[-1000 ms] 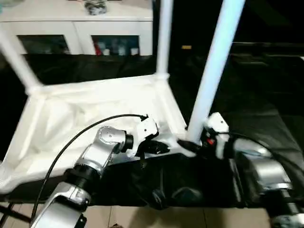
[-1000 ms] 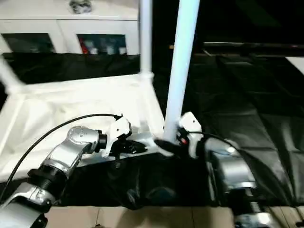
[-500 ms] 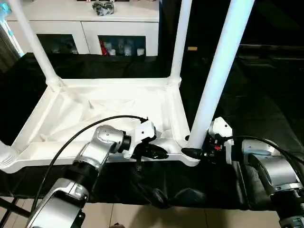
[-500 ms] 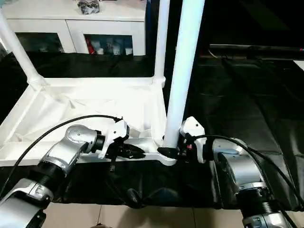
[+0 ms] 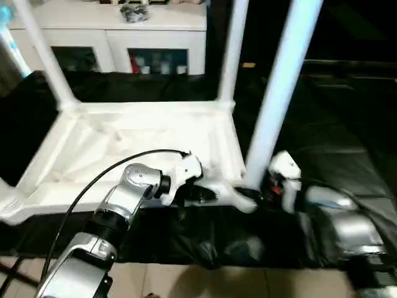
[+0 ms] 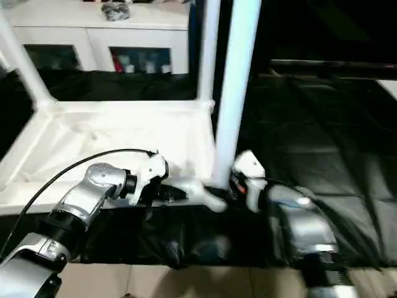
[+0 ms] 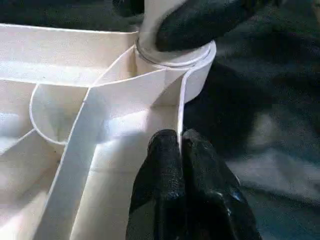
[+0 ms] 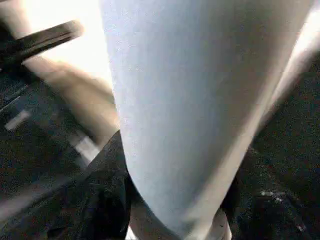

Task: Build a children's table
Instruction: Rotate leg to tighten

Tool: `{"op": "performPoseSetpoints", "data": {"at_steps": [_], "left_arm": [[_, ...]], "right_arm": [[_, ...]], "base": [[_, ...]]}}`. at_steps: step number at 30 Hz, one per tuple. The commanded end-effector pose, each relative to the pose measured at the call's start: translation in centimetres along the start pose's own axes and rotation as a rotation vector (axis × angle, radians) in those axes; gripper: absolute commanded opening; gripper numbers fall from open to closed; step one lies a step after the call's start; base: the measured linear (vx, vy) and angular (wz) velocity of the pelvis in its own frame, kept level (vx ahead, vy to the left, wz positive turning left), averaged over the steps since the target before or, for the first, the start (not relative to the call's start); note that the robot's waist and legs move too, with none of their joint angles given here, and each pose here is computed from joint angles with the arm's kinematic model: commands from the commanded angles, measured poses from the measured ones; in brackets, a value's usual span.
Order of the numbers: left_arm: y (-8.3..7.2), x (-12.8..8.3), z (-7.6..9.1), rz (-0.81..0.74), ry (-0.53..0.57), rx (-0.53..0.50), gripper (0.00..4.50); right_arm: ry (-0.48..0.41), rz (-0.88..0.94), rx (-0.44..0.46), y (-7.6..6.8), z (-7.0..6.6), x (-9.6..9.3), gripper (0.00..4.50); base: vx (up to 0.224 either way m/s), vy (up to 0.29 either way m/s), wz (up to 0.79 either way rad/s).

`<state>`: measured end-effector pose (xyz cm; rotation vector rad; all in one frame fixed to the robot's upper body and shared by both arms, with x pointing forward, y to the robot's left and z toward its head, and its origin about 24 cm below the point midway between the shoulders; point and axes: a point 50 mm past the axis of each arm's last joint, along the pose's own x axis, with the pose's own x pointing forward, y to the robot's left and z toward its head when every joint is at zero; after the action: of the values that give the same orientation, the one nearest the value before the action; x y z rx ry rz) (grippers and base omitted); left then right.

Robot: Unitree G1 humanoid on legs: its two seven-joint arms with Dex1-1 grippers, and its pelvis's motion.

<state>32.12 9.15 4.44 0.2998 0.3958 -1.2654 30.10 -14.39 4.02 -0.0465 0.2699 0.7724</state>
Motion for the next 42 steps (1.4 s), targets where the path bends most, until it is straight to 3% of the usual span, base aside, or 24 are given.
{"op": "performPoseSetpoints", "data": {"at_steps": [1,5,7,12,14,15,16,19,22,30,42], "left_arm": [[-1.5,2.8,3.5,0.005,-0.134,0.038,0.0],[-2.0,4.0,4.4,0.012,-0.172,0.02,0.0],[-2.1,4.6,4.8,0.021,-0.189,0.014,0.0],[-1.8,4.7,4.8,0.046,-0.18,0.015,0.0],[-1.5,4.4,4.6,0.061,-0.168,0.028,0.0],[-1.4,4.3,4.5,0.064,-0.164,0.034,0.0],[-1.4,4.2,4.4,0.062,-0.161,0.039,0.0],[-1.1,3.4,3.9,0.04,-0.144,0.06,0.0],[-0.9,2.4,3.3,-0.01,-0.121,0.079,0.0],[-0.2,0.3,2.7,-0.091,-0.091,0.111,0.0],[-0.2,-1.1,2.0,-0.216,-0.049,0.125,0.0]], "right_arm": [[0.069,0.034,0.157,3.6,-2.2,3.3,1.97],[0.022,-0.038,0.244,4.3,-1.3,5.0,1.97],[0.017,-0.041,0.24,4.7,-1.0,5.5,1.97],[0.015,-0.043,0.231,4.8,-0.7,5.9,1.97],[0.01,-0.059,0.243,4.2,-0.7,5.5,1.97],[0.009,-0.063,0.247,4.1,-0.7,5.4,2.32],[0.008,-0.065,0.25,3.9,-0.8,5.3,2.32],[0.012,-0.039,0.214,3.1,-0.7,4.4,2.73],[0.046,0.058,0.101,2.6,-0.8,2.9,3.12],[0.119,0.299,-0.034,1.6,-0.8,-0.5,3.12],[0.244,0.527,-0.084,1.4,-1.0,-2.9,2.98]], "base": [[0.0,0.0,0.0],[0.0,0.0,0.0],[0.0,0.0,0.0],[0.0,0.0,0.0],[0.0,0.0,0.0],[0.0,0.0,0.0],[0.0,0.0,0.0],[0.0,0.0,0.0],[0.0,0.0,0.0],[0.0,0.0,0.0],[0.026,-0.015,0.04]]}}
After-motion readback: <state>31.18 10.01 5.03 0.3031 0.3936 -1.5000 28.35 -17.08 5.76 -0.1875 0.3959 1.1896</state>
